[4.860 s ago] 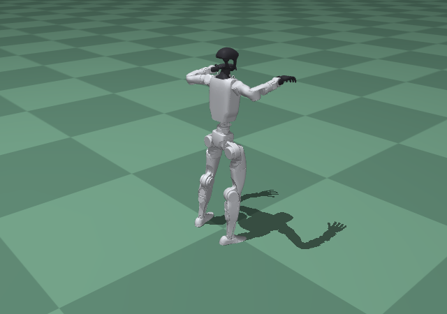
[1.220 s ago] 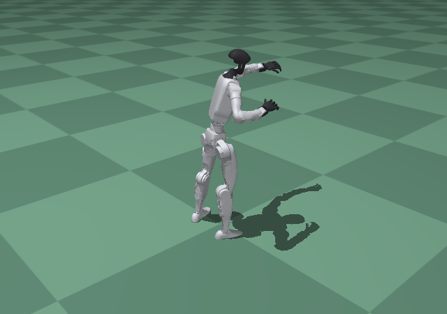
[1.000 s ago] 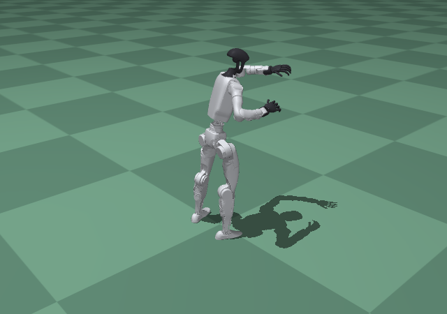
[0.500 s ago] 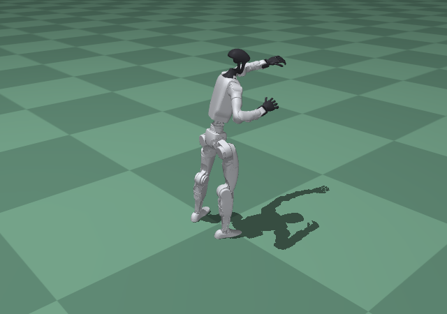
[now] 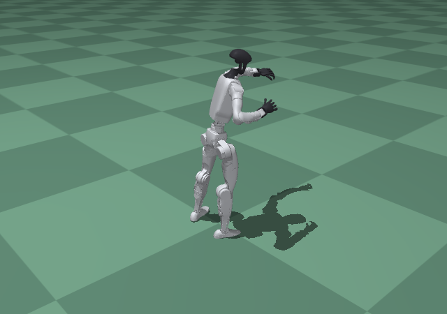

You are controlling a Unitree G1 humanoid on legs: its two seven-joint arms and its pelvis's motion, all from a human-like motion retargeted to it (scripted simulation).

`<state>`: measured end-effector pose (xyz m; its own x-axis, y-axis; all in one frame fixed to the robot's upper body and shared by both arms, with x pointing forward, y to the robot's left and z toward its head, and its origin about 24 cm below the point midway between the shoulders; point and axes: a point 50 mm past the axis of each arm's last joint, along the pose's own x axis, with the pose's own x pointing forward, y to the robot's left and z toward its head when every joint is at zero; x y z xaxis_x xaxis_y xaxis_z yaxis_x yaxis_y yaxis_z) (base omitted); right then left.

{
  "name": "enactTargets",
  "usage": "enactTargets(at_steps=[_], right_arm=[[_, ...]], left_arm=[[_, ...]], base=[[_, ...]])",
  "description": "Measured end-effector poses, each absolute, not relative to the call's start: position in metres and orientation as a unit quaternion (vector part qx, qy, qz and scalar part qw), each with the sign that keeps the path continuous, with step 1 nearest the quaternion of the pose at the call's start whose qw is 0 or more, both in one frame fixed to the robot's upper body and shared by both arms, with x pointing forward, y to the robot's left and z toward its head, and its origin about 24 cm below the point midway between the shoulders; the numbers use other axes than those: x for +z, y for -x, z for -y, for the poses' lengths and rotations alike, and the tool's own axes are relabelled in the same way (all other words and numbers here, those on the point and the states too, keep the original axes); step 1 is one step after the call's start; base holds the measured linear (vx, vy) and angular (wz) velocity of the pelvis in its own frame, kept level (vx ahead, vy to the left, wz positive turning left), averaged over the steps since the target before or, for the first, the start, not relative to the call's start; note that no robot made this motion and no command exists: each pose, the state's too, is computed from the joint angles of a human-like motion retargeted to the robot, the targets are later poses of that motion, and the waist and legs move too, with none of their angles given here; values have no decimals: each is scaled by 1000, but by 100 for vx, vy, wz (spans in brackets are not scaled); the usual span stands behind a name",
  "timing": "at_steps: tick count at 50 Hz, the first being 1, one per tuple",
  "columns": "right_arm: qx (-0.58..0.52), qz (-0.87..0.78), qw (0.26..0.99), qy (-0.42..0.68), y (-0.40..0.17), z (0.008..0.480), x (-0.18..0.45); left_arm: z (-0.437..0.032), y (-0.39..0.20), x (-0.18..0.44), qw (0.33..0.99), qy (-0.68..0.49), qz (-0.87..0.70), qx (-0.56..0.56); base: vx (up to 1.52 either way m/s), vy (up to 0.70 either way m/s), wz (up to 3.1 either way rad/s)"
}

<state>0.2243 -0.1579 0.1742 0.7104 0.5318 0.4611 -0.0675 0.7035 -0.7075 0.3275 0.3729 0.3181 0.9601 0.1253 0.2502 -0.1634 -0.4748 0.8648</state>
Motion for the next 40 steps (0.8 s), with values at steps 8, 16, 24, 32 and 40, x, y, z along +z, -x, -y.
enactTargets(at_steps=[8, 16, 24, 32, 40], right_arm=[[167, 322, 871, 331, -226, 162, 171], [128, 275, 903, 305, -228, 174, 158], [133, 287, 902, 294, -224, 173, 162], [162, 295, 885, 322, -222, 170, 163], [149, 293, 884, 333, -224, 171, 161]], left_arm=[[-316, -349, 387, 510, -825, 133, 202], [-127, -333, 360, 447, -778, 436, -69], [-162, -317, 288, 471, -788, 353, -180], [-319, -336, 309, 465, -880, 95, 34], [-342, -345, 367, 484, -851, 50, 196]], base=[[0, -3, 22], [3, 7, 40], [3, 8, -8], [0, -2, -32], [0, 1, 10]])
